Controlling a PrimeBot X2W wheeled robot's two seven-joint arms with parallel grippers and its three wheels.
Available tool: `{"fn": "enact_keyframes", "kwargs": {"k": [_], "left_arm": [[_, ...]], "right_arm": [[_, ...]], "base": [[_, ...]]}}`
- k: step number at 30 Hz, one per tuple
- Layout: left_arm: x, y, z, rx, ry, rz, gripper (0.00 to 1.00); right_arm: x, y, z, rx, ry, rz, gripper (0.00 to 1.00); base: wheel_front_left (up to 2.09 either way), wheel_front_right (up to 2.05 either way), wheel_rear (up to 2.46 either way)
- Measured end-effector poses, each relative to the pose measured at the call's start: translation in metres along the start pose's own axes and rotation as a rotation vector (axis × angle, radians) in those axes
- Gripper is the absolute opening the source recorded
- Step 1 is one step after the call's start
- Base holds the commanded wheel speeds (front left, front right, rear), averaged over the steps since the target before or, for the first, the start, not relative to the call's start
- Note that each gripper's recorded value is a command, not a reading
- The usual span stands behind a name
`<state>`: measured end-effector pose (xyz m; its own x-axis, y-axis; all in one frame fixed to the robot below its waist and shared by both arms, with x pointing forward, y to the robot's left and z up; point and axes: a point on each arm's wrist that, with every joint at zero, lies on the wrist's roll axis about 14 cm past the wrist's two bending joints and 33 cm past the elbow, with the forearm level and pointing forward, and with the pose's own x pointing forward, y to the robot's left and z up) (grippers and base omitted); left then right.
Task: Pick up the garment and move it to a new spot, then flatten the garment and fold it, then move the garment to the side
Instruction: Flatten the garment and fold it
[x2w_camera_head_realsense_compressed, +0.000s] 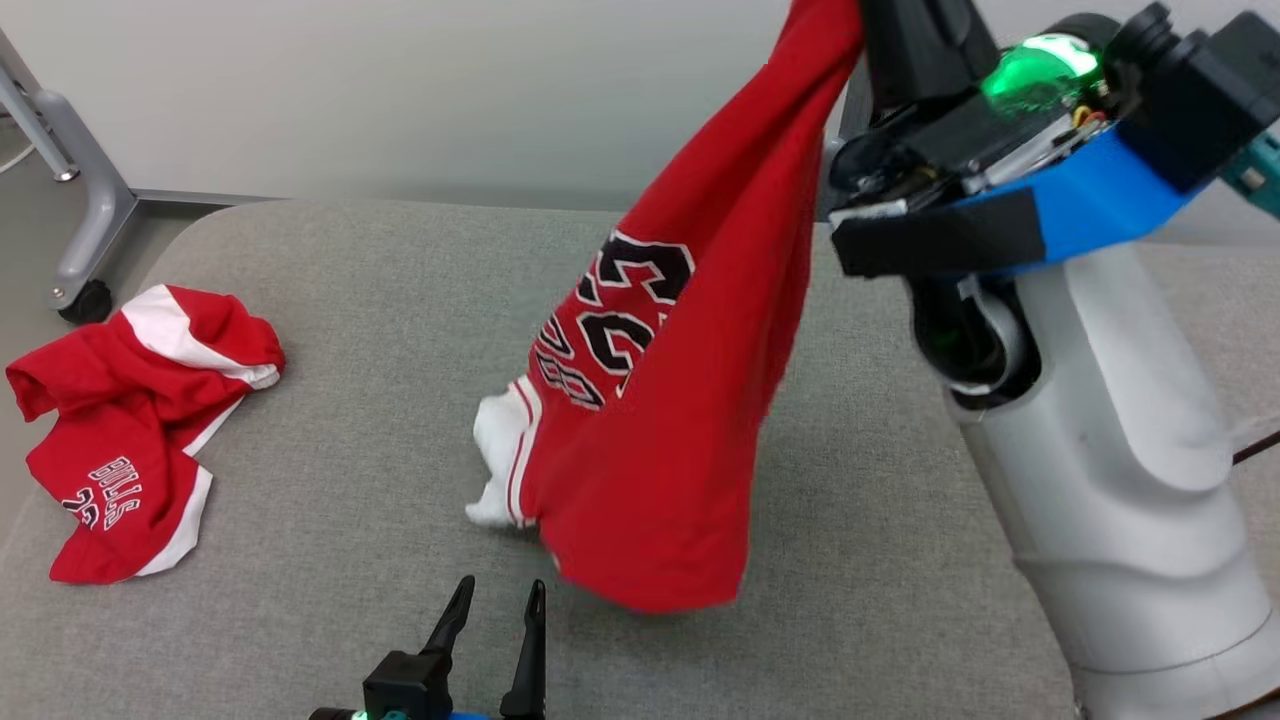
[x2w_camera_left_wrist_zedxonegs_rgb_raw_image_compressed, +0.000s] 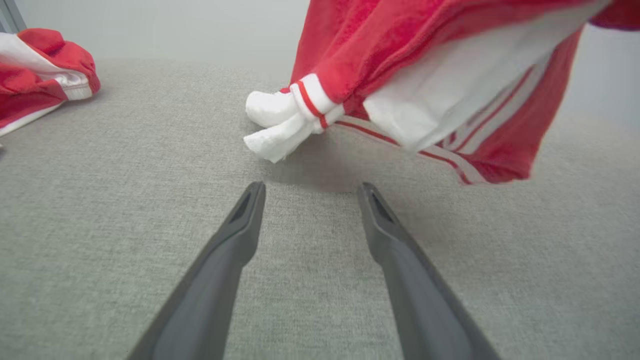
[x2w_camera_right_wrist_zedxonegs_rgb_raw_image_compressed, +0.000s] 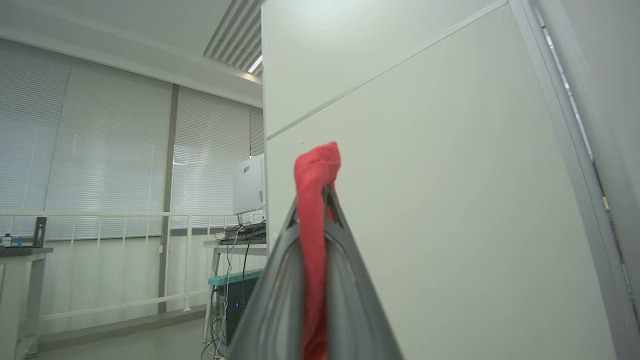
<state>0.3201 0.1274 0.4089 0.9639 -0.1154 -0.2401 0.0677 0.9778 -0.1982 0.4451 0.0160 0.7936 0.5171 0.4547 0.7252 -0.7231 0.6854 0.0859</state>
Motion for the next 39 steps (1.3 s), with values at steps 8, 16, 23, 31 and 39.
{"fn": "enact_keyframes", "kwargs": {"k": [8,16,23,31,39], "left_arm": [[0.014,-0.004,-0.002,-0.011,0.02,-0.017,1.0],[0.032,-0.002,-0.002,-0.004,0.033,-0.004,1.0],[0.04,-0.004,-0.004,0.006,0.039,-0.015,1.0],[0.046,-0.015,0.0,0.006,0.029,-0.053,1.0],[0.047,-0.016,-0.001,0.0,0.032,-0.057,1.0]], "right_arm": [[-0.063,-0.155,-0.073,-0.317,0.342,-0.324,0.0],[-0.173,-0.255,-0.128,-0.428,0.662,-0.573,1.0],[-0.23,-0.238,-0.137,-0.407,0.731,-0.596,1.0],[-0.312,-0.179,-0.166,-0.288,0.894,-0.565,1.0],[-0.374,-0.163,-0.171,-0.206,0.989,-0.663,1.0]], "base": [[0.0,0.0,0.0],[0.0,0.0,0.0],[0.0,0.0,0.0],[0.0,0.0,0.0],[0.0,0.0,0.0]]}}
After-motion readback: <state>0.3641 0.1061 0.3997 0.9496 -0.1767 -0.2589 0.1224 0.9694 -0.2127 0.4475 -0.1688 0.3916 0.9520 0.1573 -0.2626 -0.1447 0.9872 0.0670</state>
